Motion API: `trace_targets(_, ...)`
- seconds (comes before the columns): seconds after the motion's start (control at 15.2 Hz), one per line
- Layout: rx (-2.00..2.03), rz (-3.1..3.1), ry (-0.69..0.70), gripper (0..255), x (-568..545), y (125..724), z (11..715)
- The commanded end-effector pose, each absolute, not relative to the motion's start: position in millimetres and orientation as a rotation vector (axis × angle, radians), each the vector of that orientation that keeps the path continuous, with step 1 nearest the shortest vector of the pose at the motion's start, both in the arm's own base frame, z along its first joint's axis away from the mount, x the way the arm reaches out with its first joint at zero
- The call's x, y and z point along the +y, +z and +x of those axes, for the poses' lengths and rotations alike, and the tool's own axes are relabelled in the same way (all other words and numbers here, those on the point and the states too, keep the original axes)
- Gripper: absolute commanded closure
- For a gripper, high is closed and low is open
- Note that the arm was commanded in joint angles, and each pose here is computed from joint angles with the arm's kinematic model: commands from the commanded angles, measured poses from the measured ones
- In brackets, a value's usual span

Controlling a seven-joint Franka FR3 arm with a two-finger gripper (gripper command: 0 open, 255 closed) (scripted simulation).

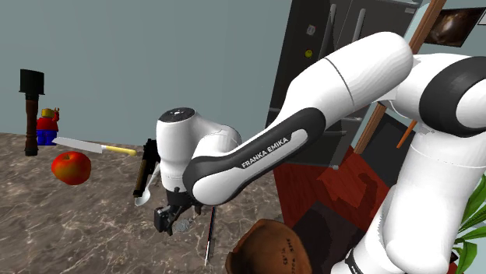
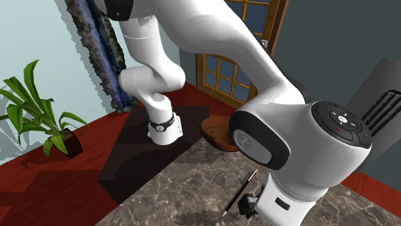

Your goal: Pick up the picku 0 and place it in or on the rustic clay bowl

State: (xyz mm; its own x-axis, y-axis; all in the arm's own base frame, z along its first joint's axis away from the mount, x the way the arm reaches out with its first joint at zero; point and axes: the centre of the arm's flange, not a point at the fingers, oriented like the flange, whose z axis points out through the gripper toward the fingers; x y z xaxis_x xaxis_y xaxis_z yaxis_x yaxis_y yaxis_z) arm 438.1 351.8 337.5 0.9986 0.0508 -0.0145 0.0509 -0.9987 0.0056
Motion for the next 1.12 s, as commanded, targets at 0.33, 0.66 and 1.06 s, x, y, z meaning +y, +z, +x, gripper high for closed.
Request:
trace_targets(0.33,0.080,3.135,-0.022,0,352.0,336.7,438.2)
trace_targets(0.66,0.080,3.135,-0.022,255,352.0,336.7,438.2)
trace_targets(1.06,0.080,3.135,-0.022,255,352.0,342.0,438.2)
